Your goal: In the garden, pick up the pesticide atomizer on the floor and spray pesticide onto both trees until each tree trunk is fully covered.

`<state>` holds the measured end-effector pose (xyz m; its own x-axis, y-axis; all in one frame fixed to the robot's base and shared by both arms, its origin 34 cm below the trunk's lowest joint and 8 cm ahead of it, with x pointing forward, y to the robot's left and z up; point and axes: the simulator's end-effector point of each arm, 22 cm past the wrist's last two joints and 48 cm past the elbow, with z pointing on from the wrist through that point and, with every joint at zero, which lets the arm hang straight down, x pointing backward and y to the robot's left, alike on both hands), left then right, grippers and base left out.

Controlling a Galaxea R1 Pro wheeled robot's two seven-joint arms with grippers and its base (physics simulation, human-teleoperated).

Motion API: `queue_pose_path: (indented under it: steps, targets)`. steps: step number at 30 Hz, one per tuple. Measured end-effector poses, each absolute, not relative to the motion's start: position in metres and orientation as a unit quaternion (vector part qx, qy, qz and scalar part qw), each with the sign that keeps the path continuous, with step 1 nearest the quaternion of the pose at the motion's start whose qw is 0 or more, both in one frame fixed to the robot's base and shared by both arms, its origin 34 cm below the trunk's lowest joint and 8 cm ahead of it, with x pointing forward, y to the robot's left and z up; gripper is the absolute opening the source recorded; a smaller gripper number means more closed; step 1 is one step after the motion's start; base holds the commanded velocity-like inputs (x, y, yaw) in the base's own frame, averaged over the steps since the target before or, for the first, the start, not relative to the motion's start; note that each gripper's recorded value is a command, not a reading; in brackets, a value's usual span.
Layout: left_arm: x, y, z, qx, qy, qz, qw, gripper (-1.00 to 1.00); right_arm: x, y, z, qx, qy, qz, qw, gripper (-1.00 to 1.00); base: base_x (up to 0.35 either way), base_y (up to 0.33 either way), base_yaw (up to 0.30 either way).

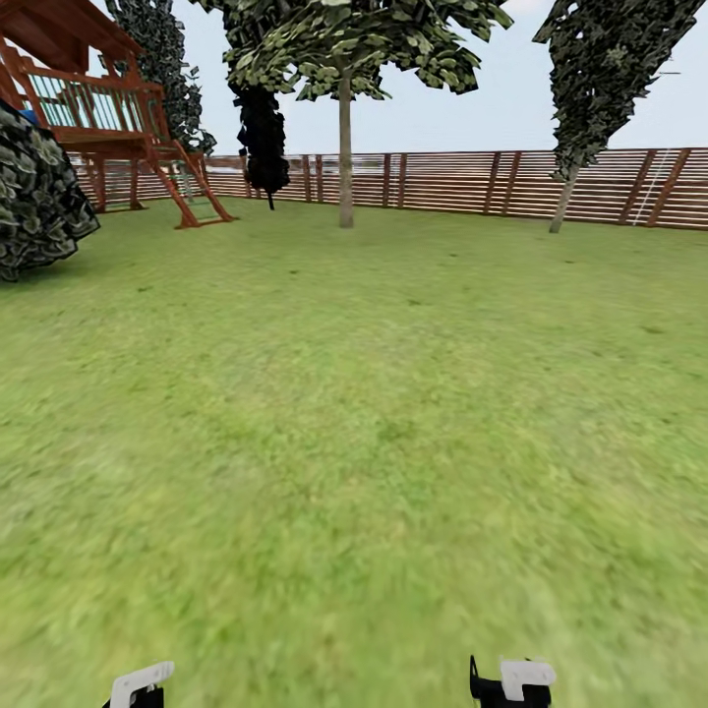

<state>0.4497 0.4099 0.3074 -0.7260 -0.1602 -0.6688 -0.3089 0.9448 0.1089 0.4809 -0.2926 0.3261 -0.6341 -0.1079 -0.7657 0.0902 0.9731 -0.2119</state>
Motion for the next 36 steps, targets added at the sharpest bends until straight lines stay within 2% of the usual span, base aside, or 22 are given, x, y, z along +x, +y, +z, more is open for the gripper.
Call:
queue_pose_path:
  steps: [36]
  targets:
    - [0.4503, 0.4102, 0.3079, -0.127, 0.922, 0.107, 0.349, -1.00, 0.4805, -0.2922, 0.3259, -0.005, 0.897, -0.116, 0.427, 1.00, 0.345, 0.000, 0.000]
